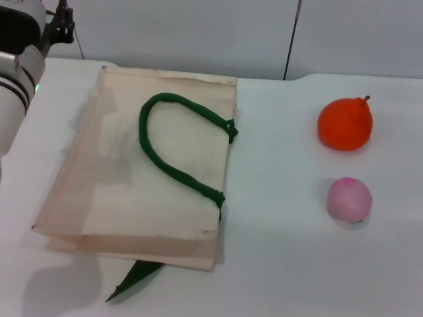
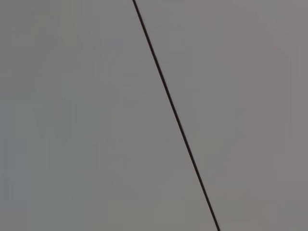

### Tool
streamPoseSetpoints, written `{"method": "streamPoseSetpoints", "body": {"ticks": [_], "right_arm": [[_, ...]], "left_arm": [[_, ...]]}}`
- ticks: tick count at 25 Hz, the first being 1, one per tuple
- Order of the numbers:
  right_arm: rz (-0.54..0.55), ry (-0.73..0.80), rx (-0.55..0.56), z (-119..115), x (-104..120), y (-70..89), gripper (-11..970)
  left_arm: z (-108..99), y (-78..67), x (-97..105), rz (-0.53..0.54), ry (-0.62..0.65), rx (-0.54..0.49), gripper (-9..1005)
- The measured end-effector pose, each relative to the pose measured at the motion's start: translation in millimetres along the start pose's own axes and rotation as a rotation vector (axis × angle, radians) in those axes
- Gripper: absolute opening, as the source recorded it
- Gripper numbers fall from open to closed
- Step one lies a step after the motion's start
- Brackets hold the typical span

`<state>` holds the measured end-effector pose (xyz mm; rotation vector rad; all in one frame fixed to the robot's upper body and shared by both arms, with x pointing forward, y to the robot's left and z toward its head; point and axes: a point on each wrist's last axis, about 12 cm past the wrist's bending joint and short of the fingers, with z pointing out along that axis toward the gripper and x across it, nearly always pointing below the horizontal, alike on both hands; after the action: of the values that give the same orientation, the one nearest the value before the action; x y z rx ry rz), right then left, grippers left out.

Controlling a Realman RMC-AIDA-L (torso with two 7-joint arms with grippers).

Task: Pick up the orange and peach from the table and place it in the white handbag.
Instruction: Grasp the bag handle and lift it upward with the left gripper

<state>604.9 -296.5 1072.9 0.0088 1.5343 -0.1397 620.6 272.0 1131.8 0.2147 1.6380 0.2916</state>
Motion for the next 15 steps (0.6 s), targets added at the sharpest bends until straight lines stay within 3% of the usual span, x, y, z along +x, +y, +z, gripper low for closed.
{"method": "streamPoseSetpoints", "body": {"ticks": [15], "right_arm": [[-0.002, -0.003, -0.004, 0.6, -0.8, 0.9, 856]], "left_arm": [[-0.5, -1.7, 0.1, 0.005, -0.001, 0.005, 378]]}}
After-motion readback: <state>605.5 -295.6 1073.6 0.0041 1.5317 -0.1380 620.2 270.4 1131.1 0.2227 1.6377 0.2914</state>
